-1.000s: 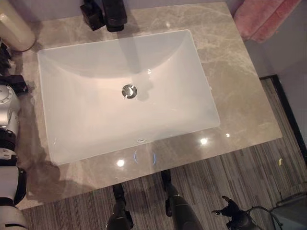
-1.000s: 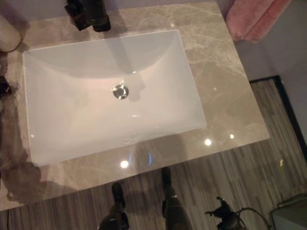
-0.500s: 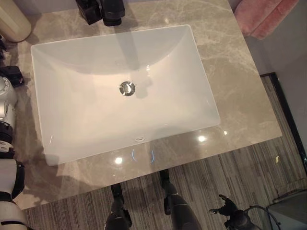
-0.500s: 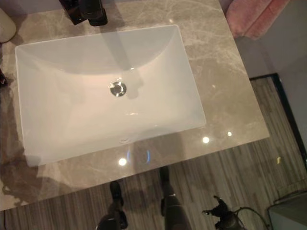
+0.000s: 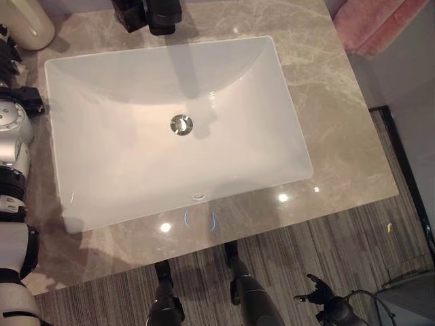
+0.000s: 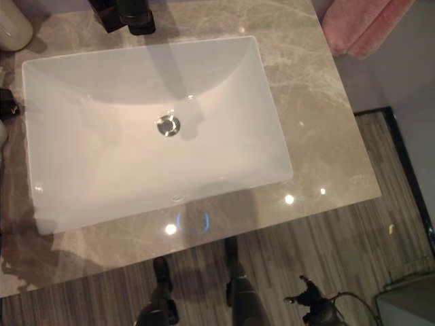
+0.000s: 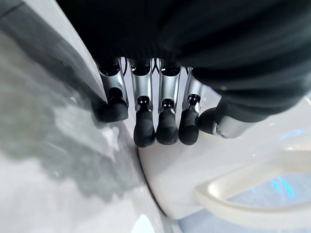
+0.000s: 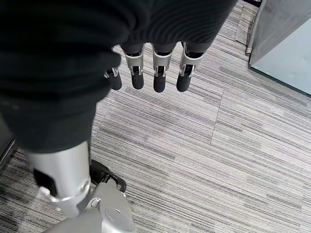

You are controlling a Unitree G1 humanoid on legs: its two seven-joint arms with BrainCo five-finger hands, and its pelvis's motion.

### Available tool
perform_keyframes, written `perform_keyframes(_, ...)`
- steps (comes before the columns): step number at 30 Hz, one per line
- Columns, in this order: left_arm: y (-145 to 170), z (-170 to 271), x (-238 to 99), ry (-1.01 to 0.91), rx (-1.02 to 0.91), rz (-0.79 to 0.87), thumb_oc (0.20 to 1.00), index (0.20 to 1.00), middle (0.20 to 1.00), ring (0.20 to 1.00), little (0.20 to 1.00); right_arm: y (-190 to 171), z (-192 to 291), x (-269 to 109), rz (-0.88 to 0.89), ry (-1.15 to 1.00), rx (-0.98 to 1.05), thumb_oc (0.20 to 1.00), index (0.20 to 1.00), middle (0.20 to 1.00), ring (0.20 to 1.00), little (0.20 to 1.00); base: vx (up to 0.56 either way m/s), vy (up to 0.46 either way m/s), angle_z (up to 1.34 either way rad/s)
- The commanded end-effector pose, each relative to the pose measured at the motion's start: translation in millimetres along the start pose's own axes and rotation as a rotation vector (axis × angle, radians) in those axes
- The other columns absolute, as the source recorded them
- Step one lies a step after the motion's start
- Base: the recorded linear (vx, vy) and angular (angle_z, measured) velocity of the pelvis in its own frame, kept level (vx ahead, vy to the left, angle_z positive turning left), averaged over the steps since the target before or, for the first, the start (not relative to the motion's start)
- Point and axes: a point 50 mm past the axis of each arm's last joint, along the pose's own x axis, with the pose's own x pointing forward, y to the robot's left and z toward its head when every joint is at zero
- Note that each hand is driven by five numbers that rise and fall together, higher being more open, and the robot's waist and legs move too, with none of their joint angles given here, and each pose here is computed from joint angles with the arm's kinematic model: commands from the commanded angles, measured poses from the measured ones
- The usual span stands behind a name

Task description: Put brush and paste in cup on sink, flatten towel.

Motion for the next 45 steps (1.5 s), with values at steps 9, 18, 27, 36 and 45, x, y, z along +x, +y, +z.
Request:
perform_keyframes(9, -34.8, -19.5, -9.4, 0.081, 0.076, -0.175, 0.2, 0.2, 0.2, 0.2, 0.2, -16.6, -5.5, -1.6, -0.022, -0.002, -0.04, 1.0, 1.0, 1.0, 1.0, 1.0, 0.0, 0.0, 0.0)
perform_keyframes(18, -45.2, -20.3, -13.9, 0.067, 0.089, -0.242, 0.2, 0.2, 0.2, 0.2, 0.2, -18.4, -1.8, -1.4, -0.018, -0.024, -0.054, 1.0, 1.0, 1.0, 1.0, 1.0, 0.0, 0.0, 0.0)
perform_keyframes(27, -44.6, -32.2, -21.4, 0.09, 0.092, -0.272, 0.2, 0.2, 0.2, 0.2, 0.2, -21.8, 2.8, -0.6, -0.022, -0.045, -0.068, 1.0, 1.0, 1.0, 1.0, 1.0, -0.01, 0.0, 0.0)
perform_keyframes(36, -45.3, -42.2, -25.9, 0.12, 0.1, -0.271, 1.0, 1.0, 1.0, 1.0, 1.0, -19.0, 1.4, 0.0, -0.017, -0.033, -0.087, 1.0, 1.0, 1.0, 1.0, 1.0, -0.02, -0.007, 0.0)
perform_keyframes(45, -38.7, -67.3, -56.8, 0.142, 0.033, -0.278, 1.0, 1.0, 1.0, 1.0, 1.0, -9.6, -25.9, -4.1, -0.015, 0.096, -0.058, 1.0, 1.0, 1.0, 1.0, 1.0, 0.01, -0.004, 0.03)
